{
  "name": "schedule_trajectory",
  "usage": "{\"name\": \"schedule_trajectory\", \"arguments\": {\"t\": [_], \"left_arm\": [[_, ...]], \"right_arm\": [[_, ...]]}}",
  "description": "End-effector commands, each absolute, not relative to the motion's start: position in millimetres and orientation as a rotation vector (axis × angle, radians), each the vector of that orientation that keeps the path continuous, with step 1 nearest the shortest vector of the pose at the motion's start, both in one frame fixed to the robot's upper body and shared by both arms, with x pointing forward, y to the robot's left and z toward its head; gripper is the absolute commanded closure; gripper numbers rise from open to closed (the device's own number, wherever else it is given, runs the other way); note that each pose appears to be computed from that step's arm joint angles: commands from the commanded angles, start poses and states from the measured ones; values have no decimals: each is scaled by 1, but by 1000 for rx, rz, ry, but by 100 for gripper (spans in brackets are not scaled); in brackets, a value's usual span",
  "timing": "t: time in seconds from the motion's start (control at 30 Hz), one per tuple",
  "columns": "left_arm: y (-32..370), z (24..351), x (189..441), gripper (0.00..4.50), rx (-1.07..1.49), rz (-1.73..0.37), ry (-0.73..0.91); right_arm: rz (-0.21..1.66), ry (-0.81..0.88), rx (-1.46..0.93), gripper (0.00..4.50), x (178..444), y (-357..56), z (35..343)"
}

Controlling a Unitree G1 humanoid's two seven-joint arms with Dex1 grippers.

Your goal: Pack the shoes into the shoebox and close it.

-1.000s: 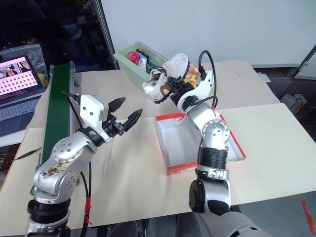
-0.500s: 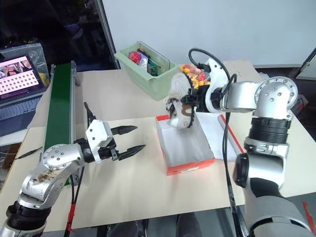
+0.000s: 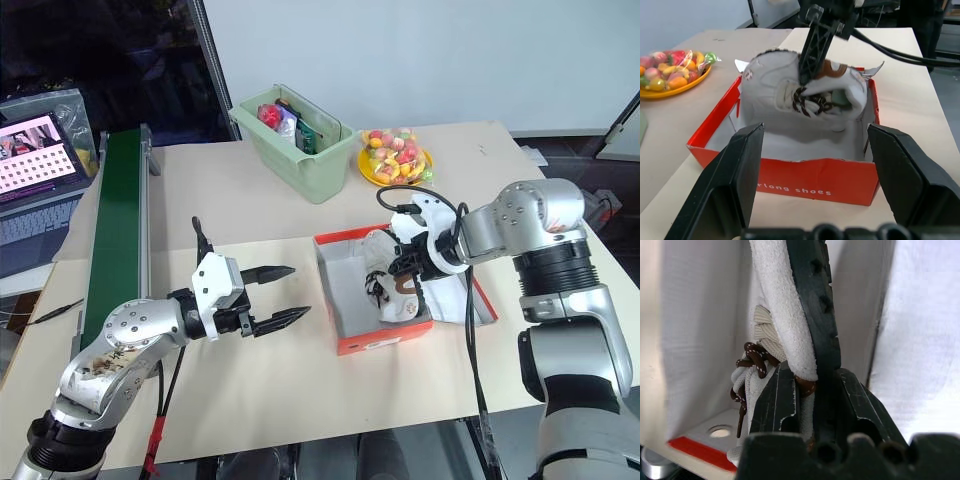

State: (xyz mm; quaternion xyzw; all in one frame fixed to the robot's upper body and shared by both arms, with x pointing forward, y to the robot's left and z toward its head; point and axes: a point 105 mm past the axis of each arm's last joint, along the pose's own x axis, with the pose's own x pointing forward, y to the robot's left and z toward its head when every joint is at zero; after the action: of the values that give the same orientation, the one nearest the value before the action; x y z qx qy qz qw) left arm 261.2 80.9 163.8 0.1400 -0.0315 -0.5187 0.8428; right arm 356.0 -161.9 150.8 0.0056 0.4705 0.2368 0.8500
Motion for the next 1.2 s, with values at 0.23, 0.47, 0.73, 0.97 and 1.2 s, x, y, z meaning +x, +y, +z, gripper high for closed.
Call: {"name": "schedule_trajectory", "arguments": {"t": [0.23, 0.47, 0.73, 0.97, 1.2], "left_arm": [[79, 178, 255, 95, 300, -1084, -118], [79, 178, 257, 95, 304, -1081, -121], [87, 185, 272, 95, 306, -985, -165], [138, 205, 322, 95, 265, -443, -250], [227, 194, 320, 95, 172, 222, -177]], "right_arm": [[515, 945, 24, 245, 368, -158, 151], [593, 871, 25, 41, 372, -134, 174], [667, 579, -120, 41, 379, -105, 236], [739, -15, -452, 41, 361, -72, 287], [973, -318, -422, 41, 296, -25, 247]]}}
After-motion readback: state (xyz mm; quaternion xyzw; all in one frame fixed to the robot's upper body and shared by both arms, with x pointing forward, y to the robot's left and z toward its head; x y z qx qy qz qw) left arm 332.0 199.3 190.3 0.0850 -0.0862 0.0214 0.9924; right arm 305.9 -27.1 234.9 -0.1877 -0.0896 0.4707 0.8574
